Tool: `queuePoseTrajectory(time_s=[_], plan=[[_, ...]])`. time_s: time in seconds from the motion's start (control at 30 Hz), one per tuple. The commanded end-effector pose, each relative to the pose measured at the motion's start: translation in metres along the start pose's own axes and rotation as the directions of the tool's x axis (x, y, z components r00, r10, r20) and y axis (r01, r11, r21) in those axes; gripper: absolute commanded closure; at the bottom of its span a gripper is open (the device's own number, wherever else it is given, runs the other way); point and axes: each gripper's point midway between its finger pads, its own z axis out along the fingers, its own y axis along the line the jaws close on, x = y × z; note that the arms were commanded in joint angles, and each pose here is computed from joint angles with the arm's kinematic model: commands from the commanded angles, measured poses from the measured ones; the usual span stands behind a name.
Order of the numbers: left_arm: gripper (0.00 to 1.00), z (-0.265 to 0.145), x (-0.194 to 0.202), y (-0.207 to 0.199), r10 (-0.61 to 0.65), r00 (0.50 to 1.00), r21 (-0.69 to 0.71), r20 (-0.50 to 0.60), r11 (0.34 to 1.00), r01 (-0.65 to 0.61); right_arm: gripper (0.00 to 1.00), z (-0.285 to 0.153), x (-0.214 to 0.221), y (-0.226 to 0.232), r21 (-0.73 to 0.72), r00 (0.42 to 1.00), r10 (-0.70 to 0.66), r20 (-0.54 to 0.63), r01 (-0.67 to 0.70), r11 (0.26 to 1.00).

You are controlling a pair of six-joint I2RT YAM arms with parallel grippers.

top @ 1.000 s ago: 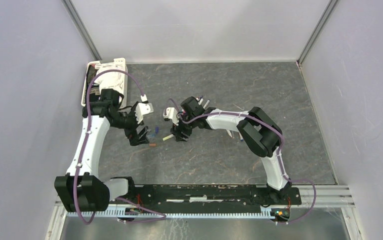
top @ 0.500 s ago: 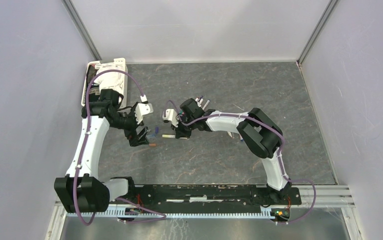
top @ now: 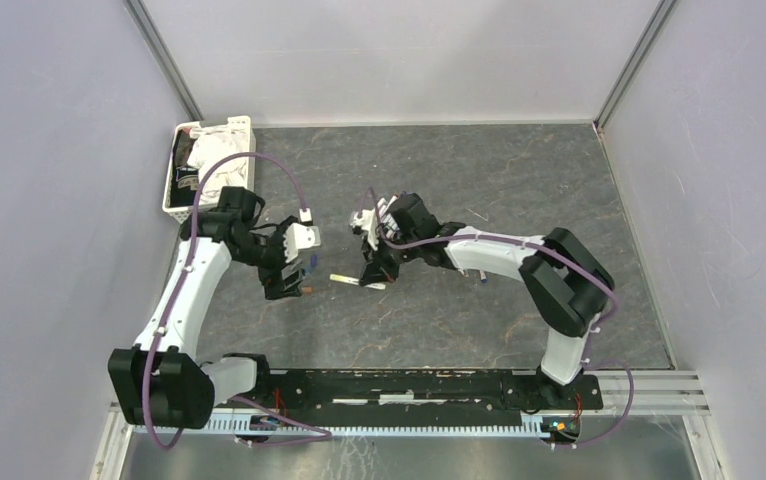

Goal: Open the pen caps
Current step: Pick up the pen from the center of the board.

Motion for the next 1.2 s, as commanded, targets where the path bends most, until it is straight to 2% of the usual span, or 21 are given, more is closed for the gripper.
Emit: queuePoseTrajectory(time_s=[0.0,0.13,0.47,0.63,0.7,0.83,0.9,1.0,1.03,1.1,1.17], plan=[[0.05,0.008,-0.014,0.01,0.177,0.984,-0.015,-0.021,0.984,-0.177,1.0,-0.03,-0.046,0.03,-0.134,0.985,0.033,0.169,-0.01,0.991],[0.05,0.017,-0.031,0.012,0.268,0.962,-0.009,-0.046,0.963,-0.269,1.0,-0.04,-0.056,0.049,-0.218,0.981,0.067,0.181,-0.027,0.976],[0.08,0.028,-0.052,0.012,0.436,0.897,0.001,-0.074,0.9,-0.437,1.0,-0.045,-0.071,0.063,-0.299,0.975,0.096,0.199,-0.032,0.954],[0.18,0.042,-0.062,-0.005,0.466,0.882,0.064,-0.064,0.884,-0.463,1.0,-0.042,-0.076,0.063,-0.33,0.971,0.128,0.203,-0.056,0.942],[0.25,0.044,-0.066,-0.011,0.474,0.879,0.077,-0.057,0.88,-0.469,1.0,-0.041,-0.076,0.063,-0.332,0.97,0.139,0.201,-0.066,0.941],[0.49,0.044,-0.063,-0.015,0.488,0.869,0.092,-0.083,0.872,-0.481,1.0,-0.04,-0.074,0.061,-0.329,0.97,0.152,0.189,-0.084,0.941],[0.64,0.043,-0.057,-0.015,0.499,0.86,0.097,-0.108,0.866,-0.491,1.0,-0.039,-0.074,0.061,-0.331,0.97,0.157,0.185,-0.089,0.939],[0.96,0.04,-0.051,-0.014,0.519,0.844,0.087,-0.137,0.855,-0.511,1.0,-0.039,-0.078,0.06,-0.336,0.966,0.173,0.191,-0.101,0.936],[0.97,0.039,-0.053,-0.012,0.517,0.845,0.075,-0.139,0.856,-0.512,0.97,-0.039,-0.08,0.06,-0.339,0.964,0.182,0.195,-0.108,0.935],[0.98,0.036,-0.059,-0.012,0.506,0.854,0.053,-0.124,0.863,-0.503,0.78,-0.039,-0.084,0.061,-0.349,0.955,0.217,0.205,-0.136,0.927],[0.98,0.033,-0.068,-0.013,0.482,0.871,0.03,-0.096,0.876,-0.481,0.65,-0.04,-0.088,0.065,-0.378,0.938,0.258,0.229,-0.159,0.912]])
